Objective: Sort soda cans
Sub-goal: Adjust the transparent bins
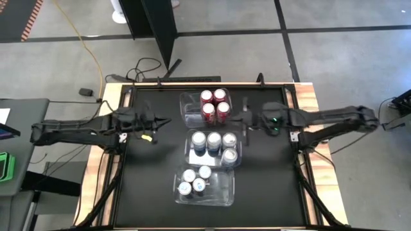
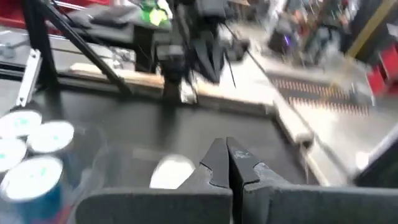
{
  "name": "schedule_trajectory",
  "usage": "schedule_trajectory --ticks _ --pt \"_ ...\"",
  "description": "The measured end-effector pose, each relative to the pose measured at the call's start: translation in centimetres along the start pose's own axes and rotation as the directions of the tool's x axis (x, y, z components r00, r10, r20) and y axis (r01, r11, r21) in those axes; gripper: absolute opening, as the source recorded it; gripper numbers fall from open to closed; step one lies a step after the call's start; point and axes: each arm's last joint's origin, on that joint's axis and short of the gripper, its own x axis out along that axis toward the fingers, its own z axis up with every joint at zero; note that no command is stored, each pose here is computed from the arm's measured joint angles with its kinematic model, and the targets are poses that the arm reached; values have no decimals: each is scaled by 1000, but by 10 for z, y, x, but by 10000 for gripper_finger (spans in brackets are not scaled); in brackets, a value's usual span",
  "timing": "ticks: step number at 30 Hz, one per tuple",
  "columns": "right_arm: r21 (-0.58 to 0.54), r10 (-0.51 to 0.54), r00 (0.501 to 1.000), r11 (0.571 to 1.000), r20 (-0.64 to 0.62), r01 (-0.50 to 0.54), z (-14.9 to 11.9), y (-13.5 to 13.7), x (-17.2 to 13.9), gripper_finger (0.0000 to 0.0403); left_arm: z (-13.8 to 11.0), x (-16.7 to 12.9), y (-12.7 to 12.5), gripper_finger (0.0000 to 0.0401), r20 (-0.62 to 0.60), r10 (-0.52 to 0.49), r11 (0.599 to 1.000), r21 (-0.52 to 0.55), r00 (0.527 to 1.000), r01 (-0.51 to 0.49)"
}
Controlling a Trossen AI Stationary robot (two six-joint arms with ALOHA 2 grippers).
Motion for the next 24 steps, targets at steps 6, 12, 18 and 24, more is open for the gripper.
schedule_trajectory --ticks 6,12,18,24 --pt "171 -164 975 967 -150 189 -72 4 -28 0 -13 26 2 0 -117 24 999 -26 993 -27" --pt "191 -263 915 925 -307 330 -118 -10 -22 0 -35 61 14 0 -239 59 992 -96 969 -84" --pt "197 -205 904 935 -375 294 -139 -26 -8 0 -55 92 20 0 -280 -2 989 -140 960 -39" --pt "227 -133 902 943 -410 242 -157 -37 3 0 -72 105 29 0 -322 -20 983 -177 946 -39"
